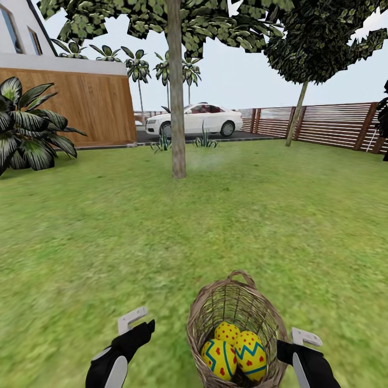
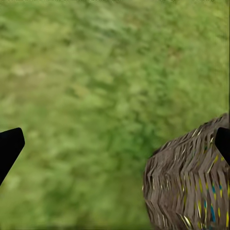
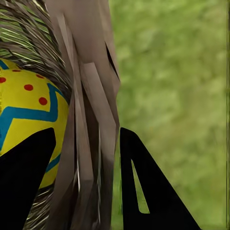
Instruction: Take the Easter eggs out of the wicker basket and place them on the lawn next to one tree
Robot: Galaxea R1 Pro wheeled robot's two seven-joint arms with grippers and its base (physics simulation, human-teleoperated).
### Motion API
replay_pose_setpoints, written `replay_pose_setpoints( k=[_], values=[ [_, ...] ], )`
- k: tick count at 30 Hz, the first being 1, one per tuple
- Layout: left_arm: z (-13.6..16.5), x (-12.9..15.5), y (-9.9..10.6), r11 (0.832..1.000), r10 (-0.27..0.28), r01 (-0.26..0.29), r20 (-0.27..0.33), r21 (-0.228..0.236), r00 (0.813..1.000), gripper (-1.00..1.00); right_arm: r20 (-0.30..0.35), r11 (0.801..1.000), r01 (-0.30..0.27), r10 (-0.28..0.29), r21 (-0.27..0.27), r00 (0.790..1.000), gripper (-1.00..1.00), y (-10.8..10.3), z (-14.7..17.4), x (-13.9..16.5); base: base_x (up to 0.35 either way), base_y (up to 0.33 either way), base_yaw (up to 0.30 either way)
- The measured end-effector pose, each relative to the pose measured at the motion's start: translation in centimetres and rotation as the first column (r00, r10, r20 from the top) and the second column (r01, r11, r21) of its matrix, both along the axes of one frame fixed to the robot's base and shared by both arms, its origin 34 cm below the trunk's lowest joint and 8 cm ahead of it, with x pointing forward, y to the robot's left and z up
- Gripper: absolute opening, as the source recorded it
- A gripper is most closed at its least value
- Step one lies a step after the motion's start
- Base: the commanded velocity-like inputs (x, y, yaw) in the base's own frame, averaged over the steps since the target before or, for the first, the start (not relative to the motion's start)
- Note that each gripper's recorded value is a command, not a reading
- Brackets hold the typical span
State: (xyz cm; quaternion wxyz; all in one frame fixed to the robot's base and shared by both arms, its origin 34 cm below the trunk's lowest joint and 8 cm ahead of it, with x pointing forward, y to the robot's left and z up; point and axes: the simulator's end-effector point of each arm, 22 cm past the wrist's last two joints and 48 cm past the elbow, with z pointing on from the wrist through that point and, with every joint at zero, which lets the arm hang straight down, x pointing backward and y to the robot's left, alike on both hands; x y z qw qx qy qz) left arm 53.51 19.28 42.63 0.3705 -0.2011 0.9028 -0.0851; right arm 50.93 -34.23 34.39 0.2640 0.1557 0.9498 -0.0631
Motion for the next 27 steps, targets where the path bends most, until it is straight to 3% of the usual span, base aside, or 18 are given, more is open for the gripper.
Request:
replay_pose_setpoints(
  k=[10,15,27],
  values=[
    [2.2,0.6,-0.1,1.000,-0.002,0.002,0.000,-0.001,1.000,1.00,0.001,1.000,0.001,-0.001,0.003,1.000,-1.00,0.0,2.2,0.6,0.000,0.000,0.000],
    [2.5,0.4,-0.2,1.000,-0.005,0.005,-0.020,0.000,1.000,1.00,0.053,1.000,0.004,-0.003,-0.017,0.999,-1.00,-0.3,3.9,1.8,0.000,0.000,0.000],
    [4.2,0.6,-0.6,1.000,-0.012,0.012,-0.039,-0.002,0.999,1.00,0.050,1.000,0.005,-0.004,-0.015,0.999,-1.00,-0.3,6.3,2.3,0.000,0.000,0.000]
  ],
)
